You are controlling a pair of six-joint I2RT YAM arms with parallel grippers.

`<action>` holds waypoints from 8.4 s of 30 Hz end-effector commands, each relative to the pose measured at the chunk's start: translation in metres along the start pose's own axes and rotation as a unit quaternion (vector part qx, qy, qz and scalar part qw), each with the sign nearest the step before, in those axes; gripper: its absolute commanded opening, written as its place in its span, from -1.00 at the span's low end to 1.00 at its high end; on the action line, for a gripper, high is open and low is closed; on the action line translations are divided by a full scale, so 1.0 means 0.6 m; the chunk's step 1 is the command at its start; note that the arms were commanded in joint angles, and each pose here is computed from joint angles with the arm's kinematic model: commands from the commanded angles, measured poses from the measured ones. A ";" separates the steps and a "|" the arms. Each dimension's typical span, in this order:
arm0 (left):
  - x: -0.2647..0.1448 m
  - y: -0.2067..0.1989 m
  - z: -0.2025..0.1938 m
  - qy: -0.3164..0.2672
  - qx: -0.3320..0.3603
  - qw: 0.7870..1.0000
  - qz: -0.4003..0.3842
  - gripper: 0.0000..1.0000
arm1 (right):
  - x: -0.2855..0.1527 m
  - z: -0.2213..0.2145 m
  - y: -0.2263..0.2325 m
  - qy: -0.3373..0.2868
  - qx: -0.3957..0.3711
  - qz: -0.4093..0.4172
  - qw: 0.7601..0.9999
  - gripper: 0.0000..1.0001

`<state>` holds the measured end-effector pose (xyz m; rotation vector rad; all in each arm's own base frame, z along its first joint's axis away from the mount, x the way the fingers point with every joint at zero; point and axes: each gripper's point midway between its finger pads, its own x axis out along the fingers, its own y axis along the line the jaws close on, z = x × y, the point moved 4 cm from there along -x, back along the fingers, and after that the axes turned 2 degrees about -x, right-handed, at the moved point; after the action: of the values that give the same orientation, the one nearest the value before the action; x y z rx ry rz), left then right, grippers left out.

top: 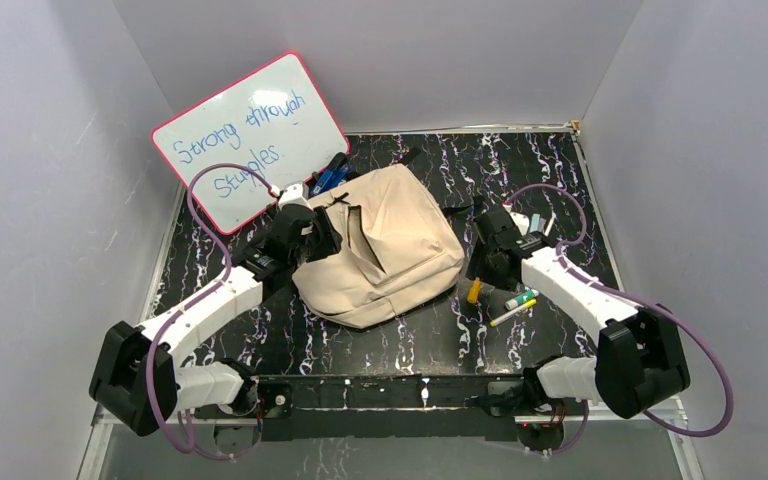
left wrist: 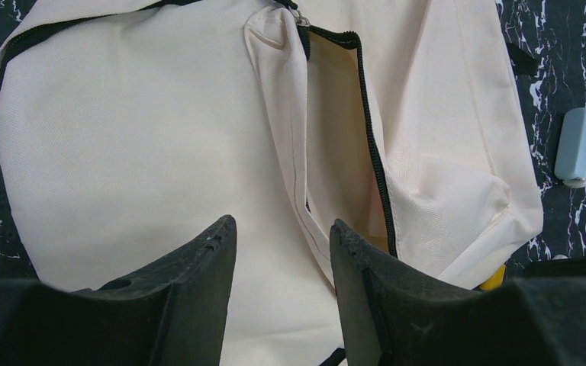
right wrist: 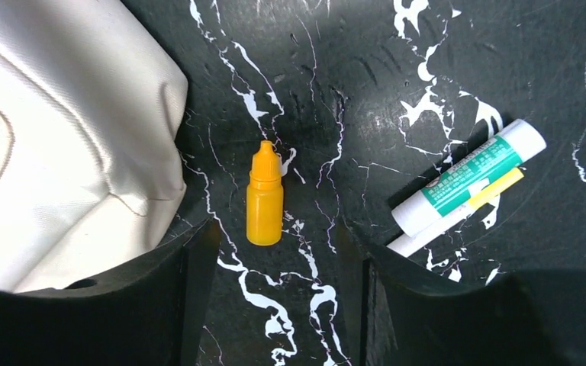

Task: Pack the student bag
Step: Pick up the stationery from the center of the board, then place the stationery in the student bag.

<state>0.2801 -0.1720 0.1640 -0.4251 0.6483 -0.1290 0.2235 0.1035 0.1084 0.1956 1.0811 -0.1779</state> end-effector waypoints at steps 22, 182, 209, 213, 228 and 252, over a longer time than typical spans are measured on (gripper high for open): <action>0.010 -0.018 0.007 -0.005 -0.011 1.000 -0.016 -0.08 | 0.067 -0.029 0.014 0.051 -0.023 0.034 0.998 -0.07; 0.015 -0.100 -0.003 0.046 -0.070 0.984 -0.157 -0.99 | -0.119 0.119 0.432 -0.181 -0.268 0.265 0.908 -1.00; 0.153 -0.124 -0.012 0.092 -0.064 0.977 -0.179 -0.93 | -0.152 0.142 0.410 -0.184 -0.225 0.336 0.896 -1.00; 0.166 -0.127 -0.009 0.093 -0.063 0.976 -0.188 -0.87 | -0.155 0.143 0.407 -0.185 -0.221 0.341 0.895 -1.00; 0.180 -0.137 0.012 0.098 -0.037 0.977 -0.186 -0.03 | -0.155 0.140 0.401 -0.180 -0.220 0.349 0.893 -1.00; 0.044 -0.062 -0.006 0.078 -0.051 0.988 -0.123 0.06 | -0.143 0.129 0.406 -0.161 -0.214 0.363 0.892 -0.51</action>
<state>0.3108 -0.2238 0.1609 -0.5692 0.7667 -0.4122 0.3085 0.3160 0.1979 0.0685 0.7451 0.6175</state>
